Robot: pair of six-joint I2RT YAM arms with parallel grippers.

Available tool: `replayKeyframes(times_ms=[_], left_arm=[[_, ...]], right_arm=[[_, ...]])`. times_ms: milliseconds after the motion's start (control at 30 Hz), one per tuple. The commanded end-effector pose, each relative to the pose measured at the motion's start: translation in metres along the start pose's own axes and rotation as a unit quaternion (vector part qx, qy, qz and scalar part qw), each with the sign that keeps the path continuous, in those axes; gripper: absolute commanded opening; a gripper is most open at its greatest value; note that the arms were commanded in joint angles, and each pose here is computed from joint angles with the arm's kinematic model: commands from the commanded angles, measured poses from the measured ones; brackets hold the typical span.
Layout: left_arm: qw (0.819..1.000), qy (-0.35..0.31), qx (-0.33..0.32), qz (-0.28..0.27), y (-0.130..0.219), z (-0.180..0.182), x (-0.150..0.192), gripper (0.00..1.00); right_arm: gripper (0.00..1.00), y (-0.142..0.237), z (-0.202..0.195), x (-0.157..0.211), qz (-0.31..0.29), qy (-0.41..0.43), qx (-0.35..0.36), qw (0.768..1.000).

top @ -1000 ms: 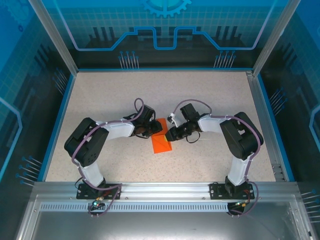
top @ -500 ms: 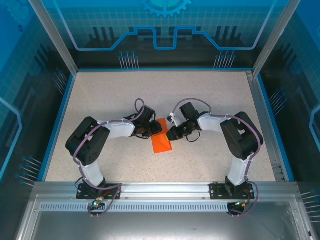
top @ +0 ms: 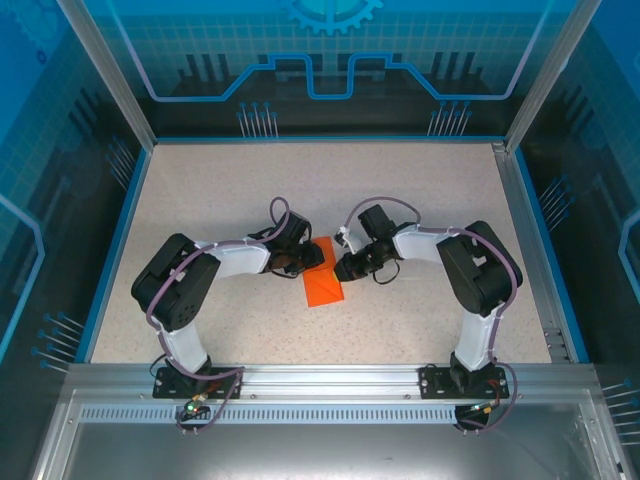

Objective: Fold a paper plane with a square sheet of paper (pick it up from the middle)

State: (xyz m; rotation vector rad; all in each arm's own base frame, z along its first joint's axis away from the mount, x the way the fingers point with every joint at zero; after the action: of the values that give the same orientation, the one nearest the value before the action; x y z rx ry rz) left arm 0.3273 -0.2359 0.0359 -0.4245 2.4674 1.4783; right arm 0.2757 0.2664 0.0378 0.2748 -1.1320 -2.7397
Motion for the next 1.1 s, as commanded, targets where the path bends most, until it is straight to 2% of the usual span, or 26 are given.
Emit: replayKeyframes(times_ms=[0,500,700,1067], left_arm=[[1.0,-0.016,-0.001,0.006,0.004,-0.001,0.0,0.31],[0.998,-0.045,0.033,-0.026,0.043,-0.024,-0.006,0.36],[0.997,-0.05,0.062,-0.016,0.05,-0.036,0.009,0.32],[0.997,-0.042,0.059,0.015,0.034,-0.035,0.035,0.25]], right_arm=[[0.11,0.0,-0.006,-0.006,0.0,-0.001,0.007,1.0],[0.12,-0.005,-0.012,-0.006,0.007,-0.007,0.012,1.0],[0.12,-0.003,-0.012,-0.007,0.002,-0.007,0.012,1.0],[0.11,-0.001,-0.012,-0.008,-0.003,-0.005,0.007,1.0]])
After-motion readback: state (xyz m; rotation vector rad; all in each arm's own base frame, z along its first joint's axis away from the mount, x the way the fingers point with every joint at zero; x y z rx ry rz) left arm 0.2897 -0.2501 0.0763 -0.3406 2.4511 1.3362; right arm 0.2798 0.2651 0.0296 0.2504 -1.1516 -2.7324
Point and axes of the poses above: each hand's point on the last joint's axis, 136 mm out from that joint toward the fingers, its own y axis back along the fingers, its own z axis along the line the jaws close on, x = y × z, the point moved 2 cm from there along y, back along the fingers, and after that the axes turned 15 degrees about -y, right-handed, at the moved point
